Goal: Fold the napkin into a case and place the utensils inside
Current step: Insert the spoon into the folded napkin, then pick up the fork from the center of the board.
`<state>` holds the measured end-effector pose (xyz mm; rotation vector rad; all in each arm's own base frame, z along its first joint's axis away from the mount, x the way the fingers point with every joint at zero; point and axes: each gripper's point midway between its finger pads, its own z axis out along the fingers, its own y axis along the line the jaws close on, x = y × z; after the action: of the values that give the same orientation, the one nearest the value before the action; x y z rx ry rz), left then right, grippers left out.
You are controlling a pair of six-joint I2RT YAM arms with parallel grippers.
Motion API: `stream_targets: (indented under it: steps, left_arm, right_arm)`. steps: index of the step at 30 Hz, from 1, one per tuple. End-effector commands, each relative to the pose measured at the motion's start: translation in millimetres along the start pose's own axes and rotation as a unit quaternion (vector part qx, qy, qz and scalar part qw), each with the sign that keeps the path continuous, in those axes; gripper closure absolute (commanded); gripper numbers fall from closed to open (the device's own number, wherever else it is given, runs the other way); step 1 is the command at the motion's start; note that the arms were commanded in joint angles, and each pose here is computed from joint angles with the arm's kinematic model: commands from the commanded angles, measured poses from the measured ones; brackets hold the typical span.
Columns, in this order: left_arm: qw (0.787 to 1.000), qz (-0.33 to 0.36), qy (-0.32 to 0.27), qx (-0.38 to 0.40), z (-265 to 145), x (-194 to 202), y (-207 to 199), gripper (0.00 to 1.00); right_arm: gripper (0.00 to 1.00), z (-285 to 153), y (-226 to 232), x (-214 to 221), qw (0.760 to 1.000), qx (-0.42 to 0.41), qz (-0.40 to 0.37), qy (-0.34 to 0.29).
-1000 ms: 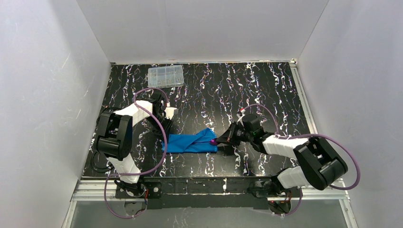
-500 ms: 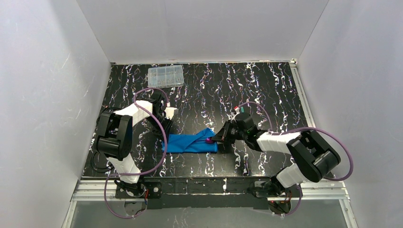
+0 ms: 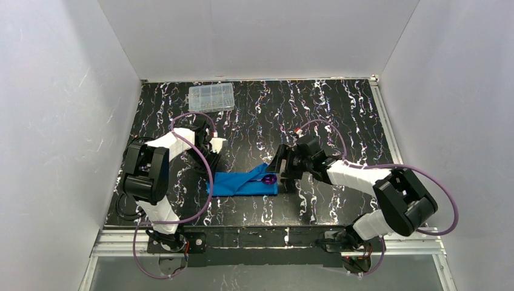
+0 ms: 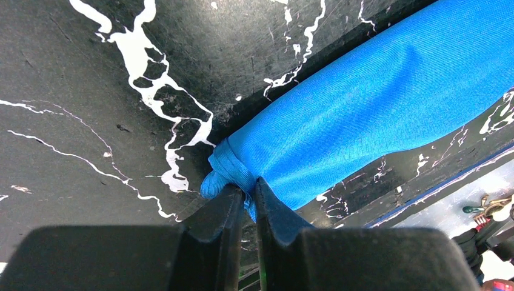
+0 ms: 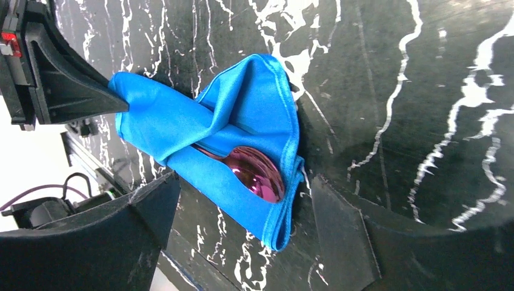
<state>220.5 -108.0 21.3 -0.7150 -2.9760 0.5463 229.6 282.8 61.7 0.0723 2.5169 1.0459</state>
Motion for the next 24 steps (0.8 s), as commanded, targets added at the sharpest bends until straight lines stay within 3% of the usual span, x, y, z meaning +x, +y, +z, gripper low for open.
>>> stream_targets:
  steps: [1,5,9,15,24]
  left_arm:
    - [1.0,0.005,0.0,0.0,-11.3,-0.7,-2.3,0.9]
    - [1.0,0.003,0.0,0.0,-12.6,-0.7,-2.7,0.88]
    - [1.0,0.0,-0.001,0.002,-14.5,-1.4,-3.4,0.87]
    - [1.0,0.001,-0.003,0.001,-15.0,-1.4,-3.5,0.84]
    - [1.0,-0.003,-0.009,-0.016,-19.9,-1.0,-0.2,0.54]
  right_arm:
    - [0.1,-26.7,-9.4,-12.9,0.998,0.054,-0.03,0.003]
    - [0.1,-56.0,-32.5,-16.1,0.993,0.114,-0.018,0.015]
    - [0.09,-94.6,-73.9,-23.1,0.982,0.181,0.048,0.002]
    - [0.08,-113.9,-109.8,-19.2,0.972,0.196,0.127,-0.007]
    - [0.09,-102.8,-129.2,-14.9,0.966,0.174,0.193,-0.01]
